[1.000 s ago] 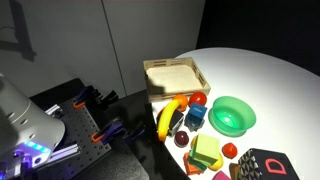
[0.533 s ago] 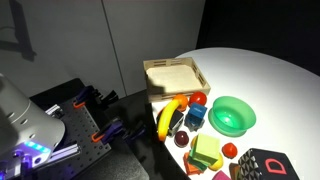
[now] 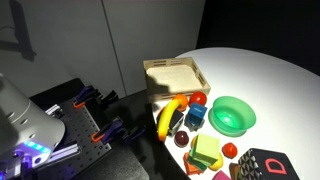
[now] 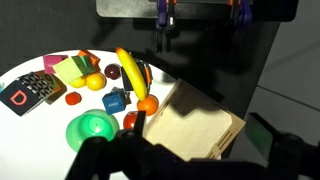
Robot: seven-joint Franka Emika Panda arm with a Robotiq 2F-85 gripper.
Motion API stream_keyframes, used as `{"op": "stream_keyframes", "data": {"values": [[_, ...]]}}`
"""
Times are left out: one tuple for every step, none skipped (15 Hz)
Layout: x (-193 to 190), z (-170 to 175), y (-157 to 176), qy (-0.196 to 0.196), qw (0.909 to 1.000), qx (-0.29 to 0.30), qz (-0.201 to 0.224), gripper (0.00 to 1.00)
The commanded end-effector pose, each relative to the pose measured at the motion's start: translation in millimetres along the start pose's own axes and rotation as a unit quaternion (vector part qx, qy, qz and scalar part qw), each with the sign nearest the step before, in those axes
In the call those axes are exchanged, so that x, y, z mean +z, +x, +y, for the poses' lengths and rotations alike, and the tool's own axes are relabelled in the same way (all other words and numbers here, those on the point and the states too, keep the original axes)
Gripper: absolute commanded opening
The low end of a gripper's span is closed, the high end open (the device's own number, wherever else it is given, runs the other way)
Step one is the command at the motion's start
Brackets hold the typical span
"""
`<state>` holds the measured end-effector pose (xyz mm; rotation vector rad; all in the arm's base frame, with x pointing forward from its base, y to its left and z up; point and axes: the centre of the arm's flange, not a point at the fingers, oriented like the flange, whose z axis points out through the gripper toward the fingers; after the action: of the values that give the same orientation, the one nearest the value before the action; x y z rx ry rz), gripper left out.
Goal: Put the banana onto the tray
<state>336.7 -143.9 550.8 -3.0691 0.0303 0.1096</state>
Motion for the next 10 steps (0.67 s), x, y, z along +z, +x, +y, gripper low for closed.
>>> {"op": "stream_keyframes", "data": {"values": [[19.2, 1.0, 15.3, -0.012, 0.9997, 0.016, 0.014, 1.0], [25.0, 1.7, 19.5, -0.014, 0.9996, 0.019, 0.017, 1.0], [33.2, 2.9, 24.8, -0.017, 0.9994, 0.023, 0.018, 1.0], [40.3, 4.0, 29.1, -0.017, 0.9994, 0.026, 0.017, 1.0], [49.3, 6.1, 33.7, -0.018, 0.9993, 0.028, 0.016, 1.0], [56.9, 7.8, 37.1, -0.017, 0.9994, 0.027, 0.015, 1.0], [65.6, 10.4, 40.7, -0.015, 0.9995, 0.024, 0.015, 1.0], [74.4, 12.8, 43.9, -0.014, 0.9995, 0.023, 0.014, 1.0], [83.3, 15.4, 46.6, -0.015, 0.9996, 0.021, 0.014, 1.0], [92.1, 17.9, 48.5, -0.018, 0.9995, 0.02, 0.017, 1.0]]}}
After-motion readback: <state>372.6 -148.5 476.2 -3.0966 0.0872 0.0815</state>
